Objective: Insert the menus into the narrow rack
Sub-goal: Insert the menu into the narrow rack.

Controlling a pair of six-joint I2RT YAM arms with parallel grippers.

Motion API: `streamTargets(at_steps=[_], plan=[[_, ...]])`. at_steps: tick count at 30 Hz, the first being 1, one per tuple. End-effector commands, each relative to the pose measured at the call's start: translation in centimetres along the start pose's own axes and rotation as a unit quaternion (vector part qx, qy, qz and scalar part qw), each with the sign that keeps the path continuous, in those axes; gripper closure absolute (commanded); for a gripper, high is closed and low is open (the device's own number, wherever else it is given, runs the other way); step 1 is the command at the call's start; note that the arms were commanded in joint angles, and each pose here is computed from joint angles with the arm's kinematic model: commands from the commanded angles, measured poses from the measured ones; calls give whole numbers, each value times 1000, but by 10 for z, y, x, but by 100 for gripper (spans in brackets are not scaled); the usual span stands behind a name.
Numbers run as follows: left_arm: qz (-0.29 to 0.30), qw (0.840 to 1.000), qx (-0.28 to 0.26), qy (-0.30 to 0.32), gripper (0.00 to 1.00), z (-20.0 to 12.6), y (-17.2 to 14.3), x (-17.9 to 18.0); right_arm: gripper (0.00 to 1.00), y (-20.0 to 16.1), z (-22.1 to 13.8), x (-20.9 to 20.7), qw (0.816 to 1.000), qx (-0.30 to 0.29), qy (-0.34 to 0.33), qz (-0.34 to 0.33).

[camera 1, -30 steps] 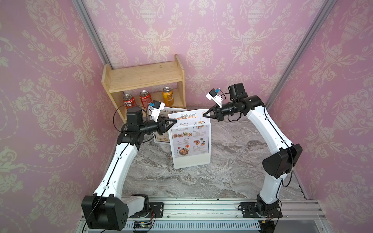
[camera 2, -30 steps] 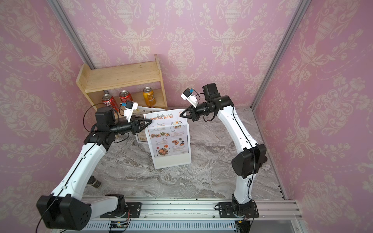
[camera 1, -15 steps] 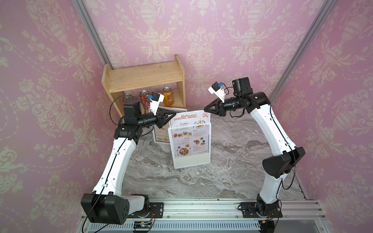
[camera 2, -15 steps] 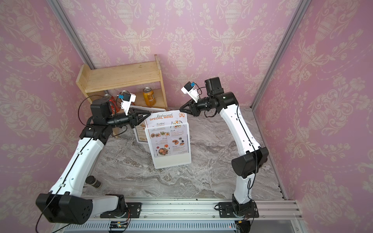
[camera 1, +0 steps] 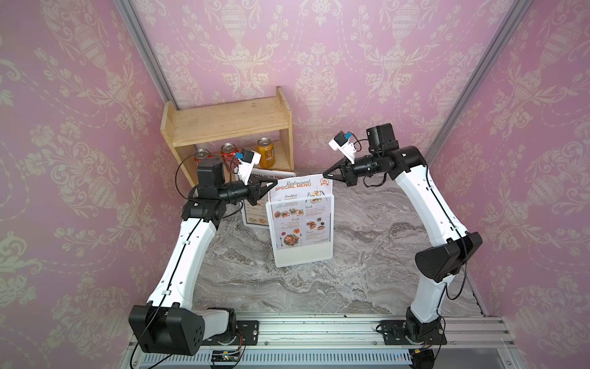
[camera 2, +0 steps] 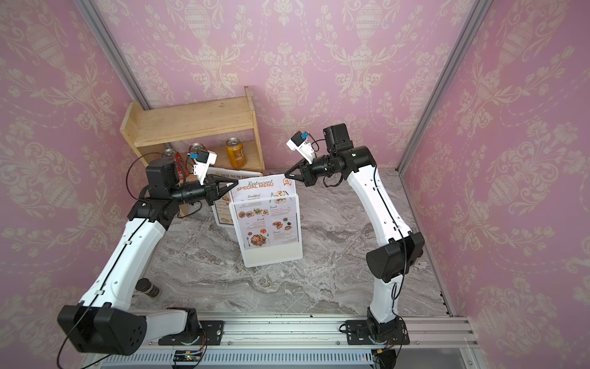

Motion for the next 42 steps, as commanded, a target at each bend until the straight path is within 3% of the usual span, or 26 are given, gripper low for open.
streamTargets(at_steps=[1, 33, 38, 42], plan=[[4, 1000, 8, -1, 95, -1, -7, -3, 100, 0, -5, 9, 1000, 0, 3, 5], [-20, 1000, 21, 9, 96, -2, -33, -3, 100, -19, 1, 7, 1000, 12, 1, 22], [-20, 999, 24, 13, 91, 0, -36, -1, 99, -23, 5, 2, 999, 19, -5, 28], [-19, 999, 28, 18, 76, 1, -35, 1, 98, -26, 6, 0, 999, 24, -10, 31]])
Point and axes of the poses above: each gripper's point midway between its finger pads, its own z axis out along the fingers, its own x axis along the line the jaws close on, y = z × x, the point moved 8 cm from there along -z, back along the fingers, and after that the axes turned 4 degrees about z, right-handed, at the moved point
